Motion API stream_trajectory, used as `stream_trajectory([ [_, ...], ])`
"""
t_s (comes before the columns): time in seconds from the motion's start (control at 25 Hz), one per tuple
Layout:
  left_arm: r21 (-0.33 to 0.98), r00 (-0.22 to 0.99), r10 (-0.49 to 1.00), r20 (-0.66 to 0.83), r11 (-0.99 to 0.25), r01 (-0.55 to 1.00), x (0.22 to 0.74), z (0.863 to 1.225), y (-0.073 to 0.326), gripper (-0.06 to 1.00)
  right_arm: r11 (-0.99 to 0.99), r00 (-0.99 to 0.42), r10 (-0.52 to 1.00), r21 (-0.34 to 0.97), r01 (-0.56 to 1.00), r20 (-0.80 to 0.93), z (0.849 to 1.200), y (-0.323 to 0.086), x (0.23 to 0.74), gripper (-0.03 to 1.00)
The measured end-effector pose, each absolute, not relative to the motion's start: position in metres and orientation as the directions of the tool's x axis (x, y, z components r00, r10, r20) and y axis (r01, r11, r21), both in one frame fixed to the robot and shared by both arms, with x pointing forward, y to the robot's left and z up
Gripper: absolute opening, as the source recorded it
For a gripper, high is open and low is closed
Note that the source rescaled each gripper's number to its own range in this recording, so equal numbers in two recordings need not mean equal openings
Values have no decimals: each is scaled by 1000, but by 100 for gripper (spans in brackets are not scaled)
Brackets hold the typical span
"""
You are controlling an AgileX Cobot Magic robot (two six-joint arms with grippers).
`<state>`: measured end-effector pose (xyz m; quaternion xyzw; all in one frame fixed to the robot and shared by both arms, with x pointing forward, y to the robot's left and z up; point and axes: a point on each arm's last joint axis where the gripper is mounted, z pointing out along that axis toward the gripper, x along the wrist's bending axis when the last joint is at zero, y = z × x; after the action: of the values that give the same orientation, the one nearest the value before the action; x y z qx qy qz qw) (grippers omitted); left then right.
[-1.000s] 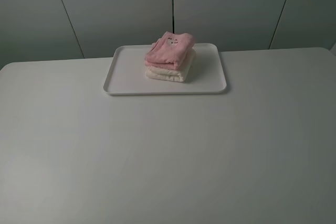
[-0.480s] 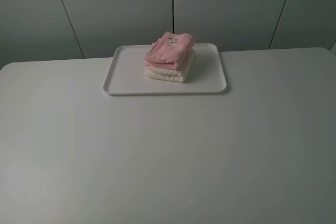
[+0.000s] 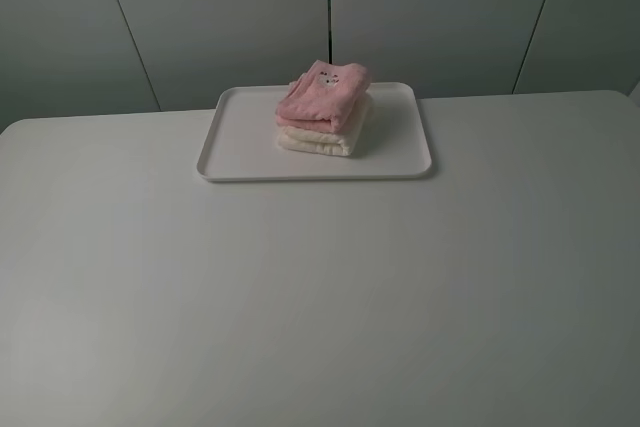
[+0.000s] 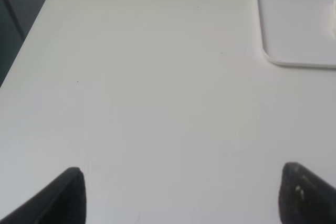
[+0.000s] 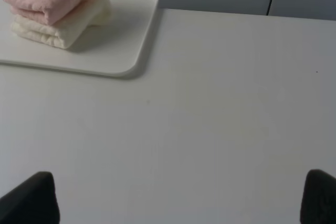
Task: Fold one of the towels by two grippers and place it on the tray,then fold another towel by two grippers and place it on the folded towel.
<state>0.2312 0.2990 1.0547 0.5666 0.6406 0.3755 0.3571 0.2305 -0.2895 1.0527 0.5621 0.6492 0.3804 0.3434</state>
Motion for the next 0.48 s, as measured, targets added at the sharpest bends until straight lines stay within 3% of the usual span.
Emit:
stream_trajectory([
  [0.48,886,-103,994,-32,76,458,231,1055,299,96,79,-132,991,880,469,-18,1053,-289,230,100],
])
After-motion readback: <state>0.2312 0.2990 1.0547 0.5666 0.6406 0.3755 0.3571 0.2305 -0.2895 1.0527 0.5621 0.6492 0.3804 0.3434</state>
